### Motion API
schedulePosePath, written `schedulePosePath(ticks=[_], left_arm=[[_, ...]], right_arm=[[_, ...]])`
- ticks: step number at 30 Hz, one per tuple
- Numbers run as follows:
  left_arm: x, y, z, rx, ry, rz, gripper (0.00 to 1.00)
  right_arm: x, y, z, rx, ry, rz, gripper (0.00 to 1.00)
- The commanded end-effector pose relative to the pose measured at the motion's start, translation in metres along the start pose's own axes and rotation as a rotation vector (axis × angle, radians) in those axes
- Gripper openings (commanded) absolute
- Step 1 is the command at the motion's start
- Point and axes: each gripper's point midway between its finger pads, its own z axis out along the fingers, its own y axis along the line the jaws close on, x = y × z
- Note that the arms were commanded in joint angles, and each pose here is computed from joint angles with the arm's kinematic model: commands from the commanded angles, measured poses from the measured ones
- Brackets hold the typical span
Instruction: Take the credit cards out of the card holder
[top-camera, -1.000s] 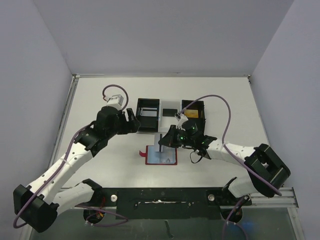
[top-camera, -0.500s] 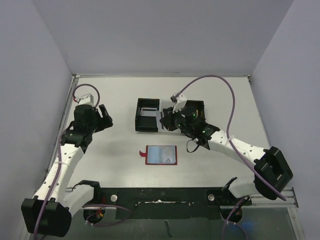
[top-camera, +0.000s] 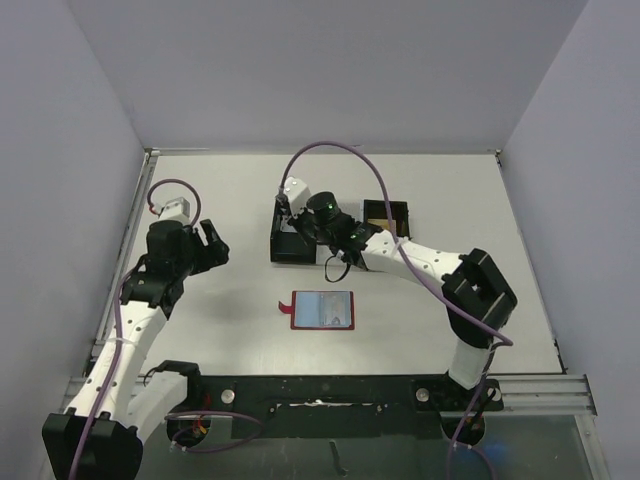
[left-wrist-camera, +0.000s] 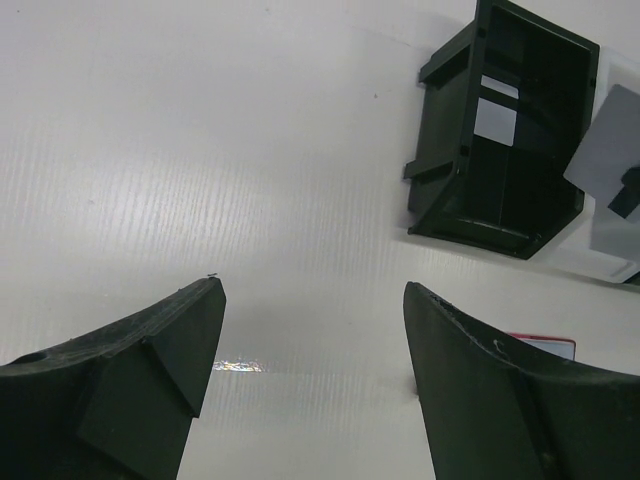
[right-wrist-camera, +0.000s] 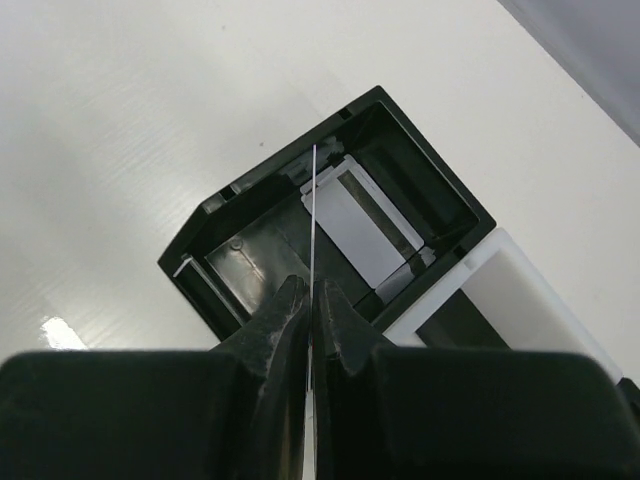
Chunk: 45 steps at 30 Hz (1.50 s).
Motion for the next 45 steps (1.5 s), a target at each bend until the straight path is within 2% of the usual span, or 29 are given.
schedulePosePath(ticks=[1,7,13,28,38,42,45], left_arm=[[-0.028,-0.004,-0.012,0.009,-0.108,0.011,0.72],[-0.032,-0.003,-0.017,0.004,-0.139,0.008,0.72],[-0.034,-0.003,-0.019,0.006,-0.144,0.008,0.72],[-0.037,-0.004,-0.022,0.009,-0.159,0.006,0.72],[-0.047,0.006,-0.033,-0.047,-0.219,-0.013,0.72],[-0.050,0.006,-0.036,-0.047,-0.233,-0.018,0.72],[-0.049,0.006,-0.035,-0.046,-0.231,-0.018,0.72]], right_arm=[[-0.016,-0.015,0.011,0.058,0.008,-0.182,0.00],[0.000,-0.013,0.042,0.039,0.123,-0.296,0.00],[0.017,-0.023,0.064,0.097,0.209,-0.413,0.00],[0.041,-0.039,0.095,0.126,0.283,-0.605,0.01],[0.053,-0.035,0.104,0.029,0.296,-0.653,0.10],[0.061,-0.031,0.103,-0.033,0.308,-0.657,0.21],[0.064,-0.035,0.104,-0.045,0.322,-0.661,0.24]])
